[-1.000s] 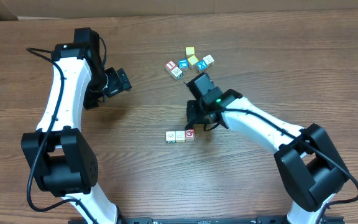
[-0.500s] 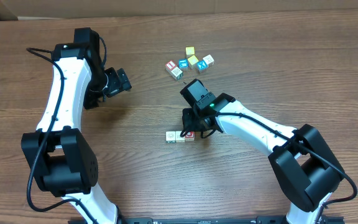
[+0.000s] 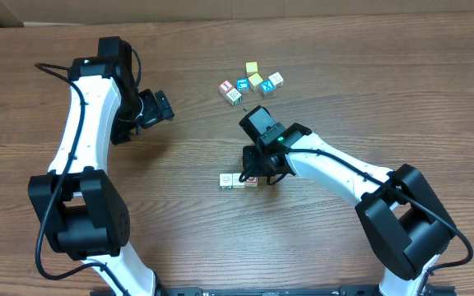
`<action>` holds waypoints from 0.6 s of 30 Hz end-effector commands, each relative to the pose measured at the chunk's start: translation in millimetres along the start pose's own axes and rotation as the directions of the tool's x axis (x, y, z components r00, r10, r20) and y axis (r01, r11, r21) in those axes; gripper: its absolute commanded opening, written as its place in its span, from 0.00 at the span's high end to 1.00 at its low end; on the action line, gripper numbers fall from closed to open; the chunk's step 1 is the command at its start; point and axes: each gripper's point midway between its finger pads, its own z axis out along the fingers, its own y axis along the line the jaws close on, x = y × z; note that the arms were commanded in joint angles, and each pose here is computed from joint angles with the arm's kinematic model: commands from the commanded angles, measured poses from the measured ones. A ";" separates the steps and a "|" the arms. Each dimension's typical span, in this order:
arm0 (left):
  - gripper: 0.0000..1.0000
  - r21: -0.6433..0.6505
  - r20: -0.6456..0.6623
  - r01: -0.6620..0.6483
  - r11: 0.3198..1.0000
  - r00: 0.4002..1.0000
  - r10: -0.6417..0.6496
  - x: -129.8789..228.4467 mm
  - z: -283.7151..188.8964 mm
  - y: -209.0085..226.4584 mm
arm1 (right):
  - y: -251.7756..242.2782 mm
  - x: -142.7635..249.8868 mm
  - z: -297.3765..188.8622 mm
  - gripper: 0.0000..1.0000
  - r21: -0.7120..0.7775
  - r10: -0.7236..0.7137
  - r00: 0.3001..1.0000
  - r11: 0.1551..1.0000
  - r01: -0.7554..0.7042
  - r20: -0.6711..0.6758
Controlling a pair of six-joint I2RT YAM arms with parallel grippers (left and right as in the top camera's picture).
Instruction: Flip 3 blocks
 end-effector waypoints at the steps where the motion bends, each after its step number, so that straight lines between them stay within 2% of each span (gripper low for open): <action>1: 0.00 0.005 0.039 -0.021 1.000 0.999 0.021 -4.4 -11.7 -3.6 | 1.1 -3.3 0.8 0.96 -0.008 -0.005 1.000 1.000 0.005 0.004; 18: 0.00 0.005 0.039 -0.021 1.000 0.999 0.021 -4.4 -11.7 -3.6 | 6.4 1.6 0.6 0.96 -0.040 -0.005 1.000 0.999 0.004 -0.023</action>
